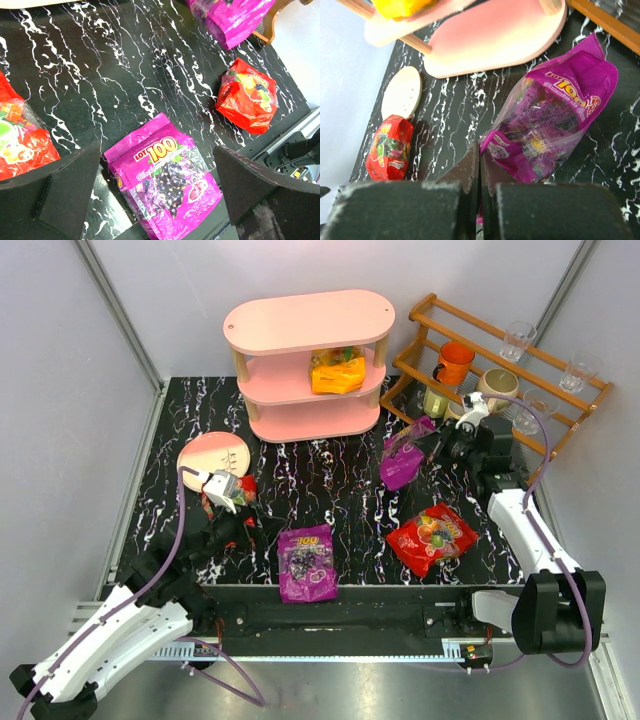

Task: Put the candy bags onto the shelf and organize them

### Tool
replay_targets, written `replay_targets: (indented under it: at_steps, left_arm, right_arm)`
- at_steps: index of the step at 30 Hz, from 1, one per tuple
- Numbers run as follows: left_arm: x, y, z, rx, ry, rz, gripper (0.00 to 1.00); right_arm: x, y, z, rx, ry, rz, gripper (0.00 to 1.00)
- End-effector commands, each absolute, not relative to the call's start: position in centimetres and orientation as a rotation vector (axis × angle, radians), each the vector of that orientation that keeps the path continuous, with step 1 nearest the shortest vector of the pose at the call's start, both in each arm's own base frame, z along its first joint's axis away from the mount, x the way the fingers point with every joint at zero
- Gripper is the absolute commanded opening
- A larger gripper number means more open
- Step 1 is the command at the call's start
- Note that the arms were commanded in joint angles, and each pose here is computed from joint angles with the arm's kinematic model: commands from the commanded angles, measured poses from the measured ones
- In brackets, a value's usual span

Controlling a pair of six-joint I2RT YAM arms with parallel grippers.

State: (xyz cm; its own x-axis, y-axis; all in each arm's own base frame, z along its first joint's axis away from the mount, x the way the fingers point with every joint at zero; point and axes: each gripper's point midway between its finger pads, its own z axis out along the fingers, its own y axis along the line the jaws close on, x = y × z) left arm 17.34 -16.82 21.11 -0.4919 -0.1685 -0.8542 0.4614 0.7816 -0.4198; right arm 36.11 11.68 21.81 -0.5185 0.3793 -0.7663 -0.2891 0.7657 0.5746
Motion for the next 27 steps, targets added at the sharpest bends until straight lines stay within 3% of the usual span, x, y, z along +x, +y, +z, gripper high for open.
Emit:
replay_targets:
  at_steps: [1,5,17,27]
  left_arm:
    - [18.0,-16.7,21.6,0.176,1.907,-0.772,0.99]
    - [18.1,-16.7,21.4,0.174,1.909,-0.766,0.99]
    - [18.2,-16.5,21.6,0.171,1.899,-0.756,0.99]
    - [18.7,-16.9,21.7,0.164,1.892,-0.764,0.99]
  right_arm:
    - [36.5,13.0,32.4,-0.064,1.708,0.842,0.0]
    - [36.3,14.8,36.5,-0.109,1.675,0.821,0.0]
    - [38.5,18.3,58.0,-0.258,1.306,0.938,0.0]
    - [46.1,23.1,61.9,-0.334,1.15,1.103,0.0]
